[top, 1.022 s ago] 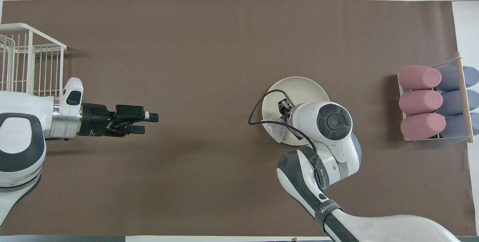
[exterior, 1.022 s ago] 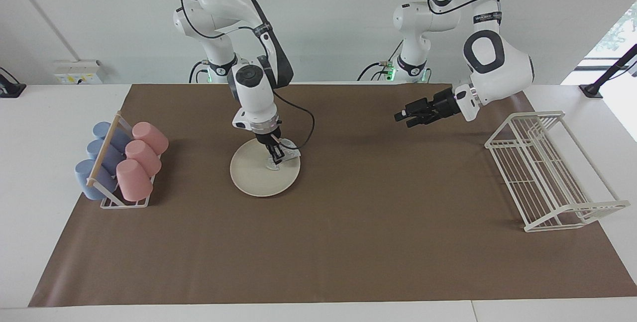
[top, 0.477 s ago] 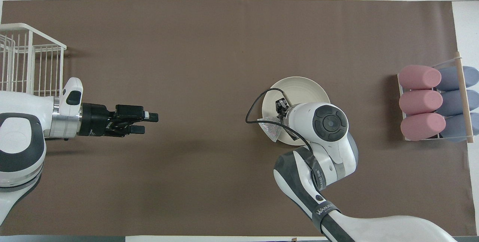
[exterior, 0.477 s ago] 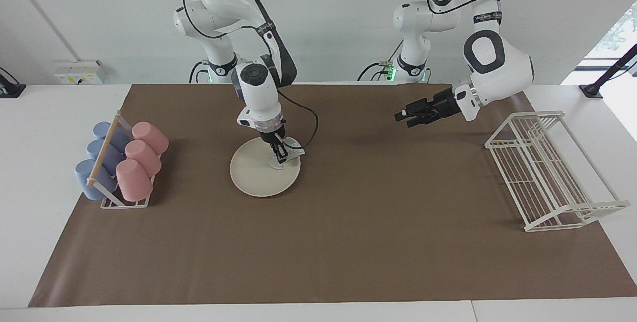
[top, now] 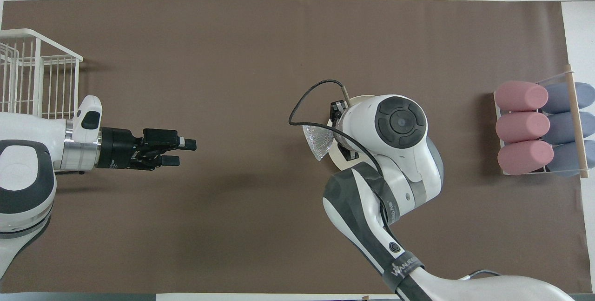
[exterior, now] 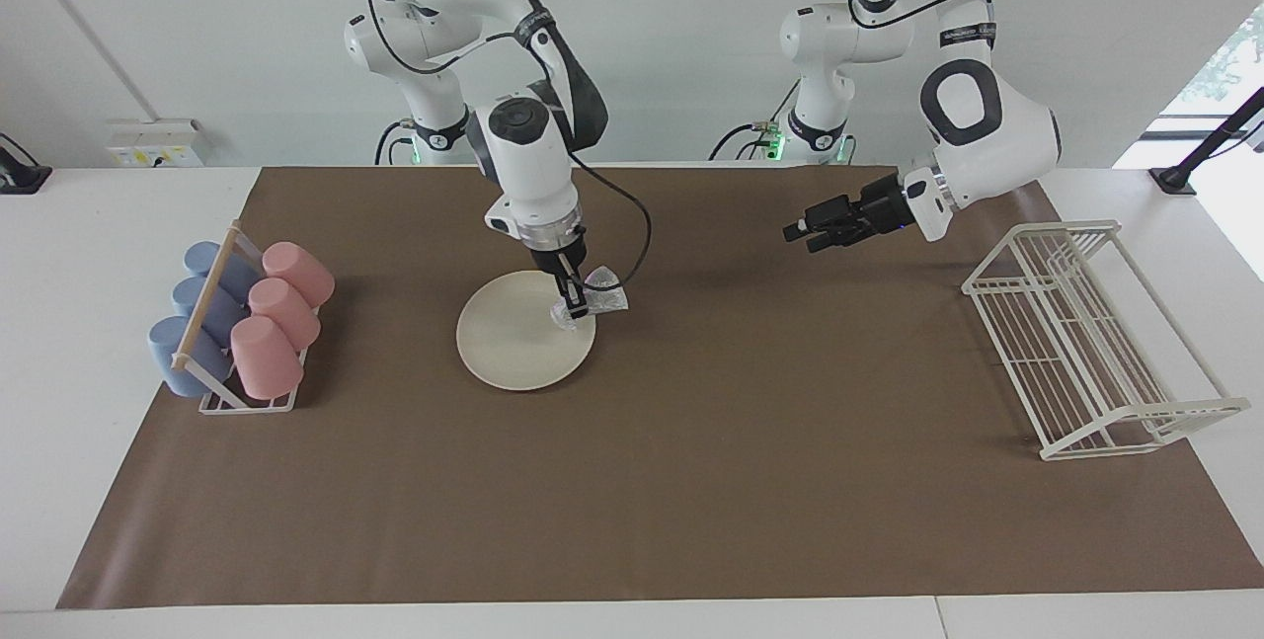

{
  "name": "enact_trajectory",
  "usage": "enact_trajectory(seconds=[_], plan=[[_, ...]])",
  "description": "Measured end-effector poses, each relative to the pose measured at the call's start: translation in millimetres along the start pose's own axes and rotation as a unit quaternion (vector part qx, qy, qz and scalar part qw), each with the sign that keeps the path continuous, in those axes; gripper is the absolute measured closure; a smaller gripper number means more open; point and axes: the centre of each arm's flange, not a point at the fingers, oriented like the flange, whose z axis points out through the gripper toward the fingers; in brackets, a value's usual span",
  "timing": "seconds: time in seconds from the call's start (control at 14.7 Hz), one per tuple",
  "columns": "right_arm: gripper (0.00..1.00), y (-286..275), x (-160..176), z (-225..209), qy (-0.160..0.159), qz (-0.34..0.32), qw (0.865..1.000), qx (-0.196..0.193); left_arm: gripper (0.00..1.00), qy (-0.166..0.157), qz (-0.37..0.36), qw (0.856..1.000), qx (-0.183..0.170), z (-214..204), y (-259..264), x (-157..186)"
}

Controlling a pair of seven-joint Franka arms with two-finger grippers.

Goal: Wipe plate with sponge
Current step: 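Lift the scrubber off the plate toward the left gripper, then grasp the scrubber with the left gripper from the right gripper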

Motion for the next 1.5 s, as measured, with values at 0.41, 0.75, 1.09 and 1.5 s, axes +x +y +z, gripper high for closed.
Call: enact_trajectory(seconds=[0.41, 0.75, 1.09, 1.5], plan=[[0.86, -6.5, -75.0, -72.6, -0.009, 0.062, 0.998, -0.014, 0.0, 0.009, -0.006, 0.999, -0.031, -7.8, 11.4, 3.8], [0.86, 12.8, -138.4, -120.7, -0.007, 0.096, 0.995, -0.033, 0.0, -0.002, -0.017, 0.991, -0.132, -10.6, 43.9, 4.0], [0.86, 20.8, -136.8, -143.4, 0.002, 0.092, 0.995, -0.049, 0.0, -0.05, 0.022, 0.982, -0.179, 3.6, 65.3, -10.2], [0.86, 21.6, -137.4, -145.3, 0.001, 0.092, 0.995, -0.048, 0.0, -0.1, 0.06, 0.975, -0.189, 34.3, 90.6, -31.7]])
